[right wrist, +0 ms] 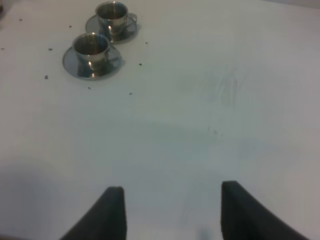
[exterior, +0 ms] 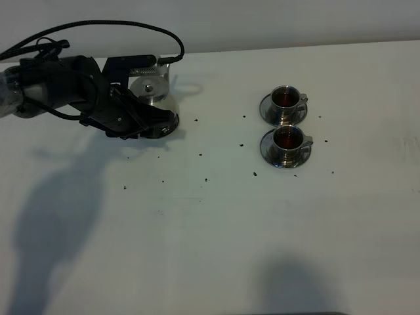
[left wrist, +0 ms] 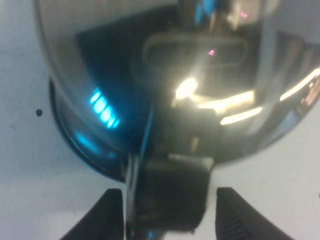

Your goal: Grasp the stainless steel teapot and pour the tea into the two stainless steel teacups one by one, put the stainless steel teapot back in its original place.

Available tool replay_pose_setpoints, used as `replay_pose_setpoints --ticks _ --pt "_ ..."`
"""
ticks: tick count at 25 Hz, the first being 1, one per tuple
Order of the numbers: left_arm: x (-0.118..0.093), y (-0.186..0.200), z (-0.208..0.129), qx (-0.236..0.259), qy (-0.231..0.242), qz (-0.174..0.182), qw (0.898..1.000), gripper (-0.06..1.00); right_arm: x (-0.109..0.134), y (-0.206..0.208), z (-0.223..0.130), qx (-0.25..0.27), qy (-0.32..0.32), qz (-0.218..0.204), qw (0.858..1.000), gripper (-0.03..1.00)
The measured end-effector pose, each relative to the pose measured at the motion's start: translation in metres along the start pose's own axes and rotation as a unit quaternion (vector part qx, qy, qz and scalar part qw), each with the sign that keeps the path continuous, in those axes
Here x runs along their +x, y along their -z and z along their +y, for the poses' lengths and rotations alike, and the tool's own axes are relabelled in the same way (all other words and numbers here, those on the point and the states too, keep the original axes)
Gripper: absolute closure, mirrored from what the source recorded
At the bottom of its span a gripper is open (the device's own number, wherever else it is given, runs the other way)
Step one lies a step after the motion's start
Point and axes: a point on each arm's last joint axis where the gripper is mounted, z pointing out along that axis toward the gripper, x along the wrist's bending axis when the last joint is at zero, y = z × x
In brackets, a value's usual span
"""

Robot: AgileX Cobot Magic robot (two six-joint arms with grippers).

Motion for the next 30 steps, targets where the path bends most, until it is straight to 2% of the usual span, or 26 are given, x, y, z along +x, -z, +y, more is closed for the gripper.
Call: replay_pose_setpoints --ticks 8,12,16,21,26,30 --pt "-0.008 0.059 0.002 0.007 -0.029 -0.005 1.000 0.49 0.000 0.000 0.000 0.000 0.001 0.000 1.000 0.55" --pt "-0.011 0.090 -0.005 0.039 -0.043 -0.002 0.998 0.49 0.000 0.000 0.000 0.000 0.001 0.000 1.000 0.55" --pt "-0.011 0.132 -0.021 0.090 -0.068 0.017 0.993 0.49 0.000 0.000 0.000 0.000 0.001 0.000 1.000 0.55" --pt "-0.008 0.185 -0.068 0.136 -0.079 0.032 0.987 0.48 0.000 0.000 0.000 0.000 0.001 0.000 1.000 0.55" --pt "0.000 0.222 -0.144 0.128 -0.073 0.042 0.988 0.48 0.000 0.000 0.000 0.000 0.001 0.000 1.000 0.55" --pt "0.011 0.229 -0.201 0.112 -0.060 0.063 0.990 0.48 0.000 0.000 0.000 0.000 0.001 0.000 1.000 0.55"
